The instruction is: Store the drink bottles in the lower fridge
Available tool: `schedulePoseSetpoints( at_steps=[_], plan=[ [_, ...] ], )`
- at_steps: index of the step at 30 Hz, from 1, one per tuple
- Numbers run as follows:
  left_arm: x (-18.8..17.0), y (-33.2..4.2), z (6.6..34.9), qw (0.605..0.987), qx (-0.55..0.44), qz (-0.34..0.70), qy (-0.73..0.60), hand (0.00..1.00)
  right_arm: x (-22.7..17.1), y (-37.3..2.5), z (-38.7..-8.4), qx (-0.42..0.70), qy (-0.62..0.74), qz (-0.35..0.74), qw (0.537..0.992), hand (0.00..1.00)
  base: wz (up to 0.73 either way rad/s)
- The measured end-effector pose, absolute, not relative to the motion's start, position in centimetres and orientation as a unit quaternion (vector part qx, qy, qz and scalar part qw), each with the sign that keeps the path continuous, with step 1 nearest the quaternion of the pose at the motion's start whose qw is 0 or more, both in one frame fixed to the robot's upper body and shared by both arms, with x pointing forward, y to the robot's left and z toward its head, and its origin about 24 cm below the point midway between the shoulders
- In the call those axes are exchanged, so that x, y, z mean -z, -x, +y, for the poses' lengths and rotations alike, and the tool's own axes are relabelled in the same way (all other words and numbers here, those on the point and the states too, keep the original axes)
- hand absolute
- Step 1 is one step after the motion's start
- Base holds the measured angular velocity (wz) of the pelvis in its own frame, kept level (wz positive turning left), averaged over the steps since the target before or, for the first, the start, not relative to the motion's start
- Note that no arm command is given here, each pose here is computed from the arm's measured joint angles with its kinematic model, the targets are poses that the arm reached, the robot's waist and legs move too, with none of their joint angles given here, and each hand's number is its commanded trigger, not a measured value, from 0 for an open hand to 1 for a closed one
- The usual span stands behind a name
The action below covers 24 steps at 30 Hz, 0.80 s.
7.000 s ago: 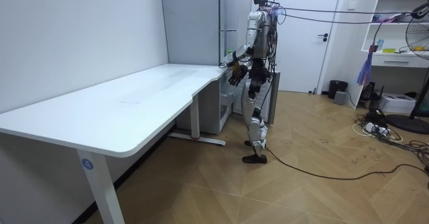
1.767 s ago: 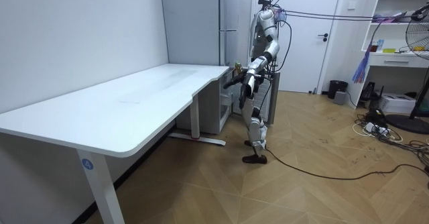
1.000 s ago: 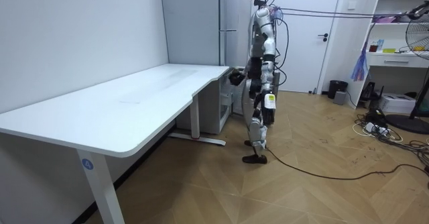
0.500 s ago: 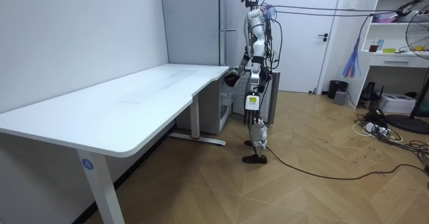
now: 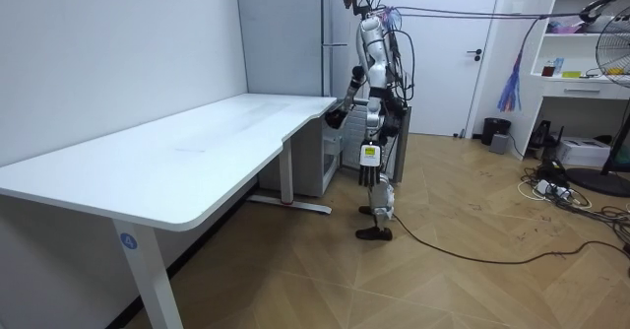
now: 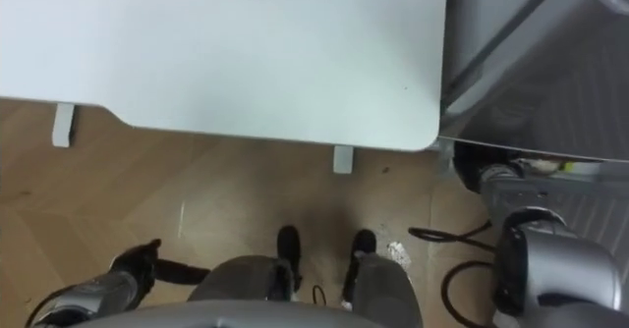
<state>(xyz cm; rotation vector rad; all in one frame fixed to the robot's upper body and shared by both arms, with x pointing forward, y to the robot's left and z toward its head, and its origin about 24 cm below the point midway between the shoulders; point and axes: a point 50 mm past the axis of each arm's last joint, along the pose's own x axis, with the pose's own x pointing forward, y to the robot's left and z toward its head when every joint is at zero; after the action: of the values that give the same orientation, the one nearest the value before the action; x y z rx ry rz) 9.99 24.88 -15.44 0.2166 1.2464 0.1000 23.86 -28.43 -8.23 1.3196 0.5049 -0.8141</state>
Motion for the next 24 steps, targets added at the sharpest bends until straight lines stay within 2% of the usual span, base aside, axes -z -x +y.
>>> schedulePoseSetpoints(
  at_steps=[1, 2, 3, 11, 24],
  plan=[
    [15.5, -10.0, 24.9, 0.804, -0.046, 0.584, -0.101, 0.0, 8.0, -24.2, -28.4, 0.363, -0.59, 0.225, 0.685, 0.48, 0.03],
    [15.5, -10.0, 24.9, 0.804, -0.045, 0.585, -0.1, 0.0, 7.9, -24.3, -28.5, 0.364, -0.59, 0.225, 0.685, 0.05, 0.04],
    [15.5, -10.0, 24.8, 0.804, -0.043, 0.585, -0.1, 0.0, 7.9, -24.3, -28.5, 0.364, -0.59, 0.224, 0.686, 0.0, 0.04],
    [15.4, -10.0, 25.0, 0.802, -0.037, 0.587, -0.099, 0.0, 6.8, -25.1, -29.6, 0.354, -0.539, 0.239, 0.726, 0.0, 0.0],
    [15.1, -10.0, 26.0, 0.801, -0.039, 0.589, -0.106, 0.0, 5.7, -25.8, -30.3, 0.346, -0.53, 0.242, 0.735, 0.0, -0.01]
  ],
)
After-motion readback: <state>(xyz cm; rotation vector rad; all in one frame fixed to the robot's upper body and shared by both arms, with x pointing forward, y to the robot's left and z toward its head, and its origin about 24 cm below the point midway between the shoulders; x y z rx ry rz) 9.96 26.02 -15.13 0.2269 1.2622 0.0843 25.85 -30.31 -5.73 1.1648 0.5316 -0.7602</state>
